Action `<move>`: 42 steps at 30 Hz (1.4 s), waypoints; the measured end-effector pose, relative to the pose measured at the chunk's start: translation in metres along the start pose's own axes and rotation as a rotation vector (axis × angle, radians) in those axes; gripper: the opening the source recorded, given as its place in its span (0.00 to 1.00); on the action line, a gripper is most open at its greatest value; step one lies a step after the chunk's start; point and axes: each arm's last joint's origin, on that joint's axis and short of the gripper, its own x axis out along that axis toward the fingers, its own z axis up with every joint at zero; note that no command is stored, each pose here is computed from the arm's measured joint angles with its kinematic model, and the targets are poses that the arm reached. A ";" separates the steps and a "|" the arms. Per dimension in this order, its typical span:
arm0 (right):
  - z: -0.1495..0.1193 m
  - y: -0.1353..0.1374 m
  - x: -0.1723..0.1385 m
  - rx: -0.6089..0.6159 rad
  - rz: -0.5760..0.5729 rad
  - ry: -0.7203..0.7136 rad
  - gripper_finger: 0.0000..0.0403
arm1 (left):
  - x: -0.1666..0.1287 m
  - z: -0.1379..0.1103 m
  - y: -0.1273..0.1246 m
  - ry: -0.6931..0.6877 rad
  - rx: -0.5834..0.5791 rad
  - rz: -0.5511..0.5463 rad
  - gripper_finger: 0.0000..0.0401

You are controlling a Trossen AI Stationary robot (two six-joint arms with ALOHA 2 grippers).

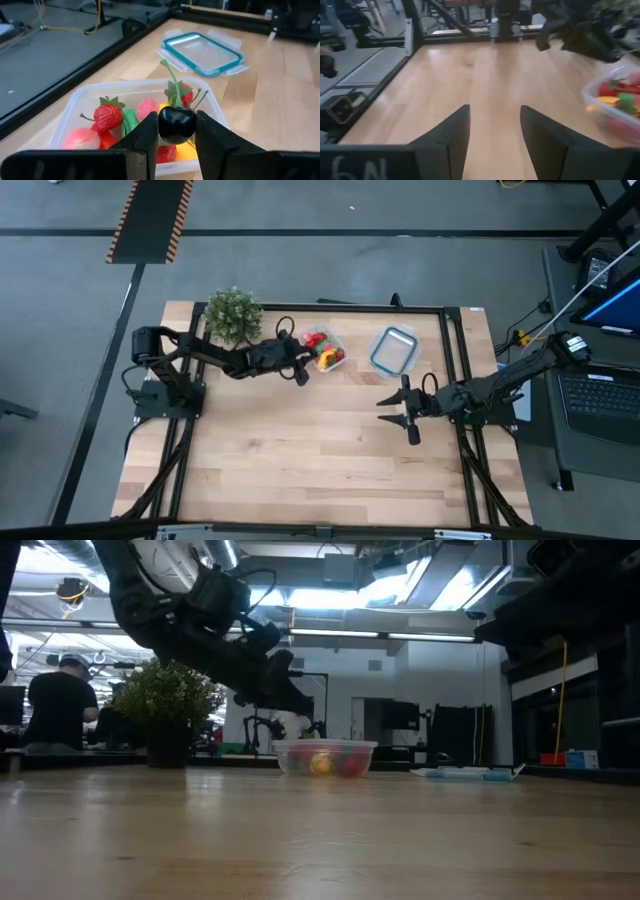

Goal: Pick and placing Produce into tupperware
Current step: Put the black cherry into the transparent container

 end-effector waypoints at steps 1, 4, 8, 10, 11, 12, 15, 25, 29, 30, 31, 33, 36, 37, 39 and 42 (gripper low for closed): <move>0.000 -0.002 0.000 -0.007 -0.013 -0.004 0.43 | 0.002 0.001 0.001 0.012 0.002 -0.007 0.23; 0.001 -0.007 0.002 -0.002 -0.052 -0.007 0.43 | 0.009 0.009 0.003 0.078 0.062 -0.004 0.23; 0.002 -0.012 0.003 0.004 -0.080 -0.010 0.43 | 0.018 0.024 0.008 0.213 0.163 0.002 0.23; 0.002 -0.014 0.003 0.003 -0.093 -0.011 0.43 | 0.021 0.030 0.013 0.261 0.178 -0.013 0.23; 0.002 -0.016 0.003 0.003 -0.099 -0.011 0.43 | 0.021 0.031 0.016 0.273 0.175 -0.017 0.23; 0.003 -0.017 0.004 0.004 -0.106 -0.012 0.43 | 0.022 0.032 0.019 0.280 0.170 -0.020 0.23; 0.003 -0.020 0.004 -0.011 -0.124 -0.011 0.43 | 0.023 0.032 0.026 0.284 0.165 -0.051 0.23; 0.004 -0.034 0.006 -0.024 -0.136 -0.006 0.43 | 0.024 0.030 0.040 0.312 0.158 -0.152 0.23; 0.006 -0.044 0.006 -0.008 -0.193 -0.015 0.43 | 0.024 0.030 0.044 0.314 0.175 -0.151 0.23; 0.006 -0.046 0.006 -0.004 -0.205 -0.017 0.43 | 0.024 0.030 0.045 0.314 0.174 -0.149 0.23; 0.007 -0.048 0.006 -0.001 -0.216 -0.018 0.43 | 0.024 0.030 0.046 0.314 0.173 -0.148 0.23; 0.007 -0.052 0.006 0.009 -0.236 -0.020 0.43 | 0.024 0.030 0.048 0.316 0.185 -0.149 0.23; 0.007 -0.055 0.006 0.025 -0.255 -0.023 0.43 | 0.024 0.030 0.049 0.314 0.199 -0.177 0.23; 0.007 -0.056 0.006 0.036 -0.260 -0.025 0.43 | 0.024 0.030 0.048 0.311 0.205 -0.183 0.23; 0.007 -0.057 0.006 0.042 -0.266 -0.026 0.43 | 0.024 0.031 0.049 0.315 0.211 -0.188 0.23; 0.007 -0.057 0.006 0.042 -0.267 -0.026 0.43 | 0.027 0.036 0.049 0.328 0.224 -0.198 0.23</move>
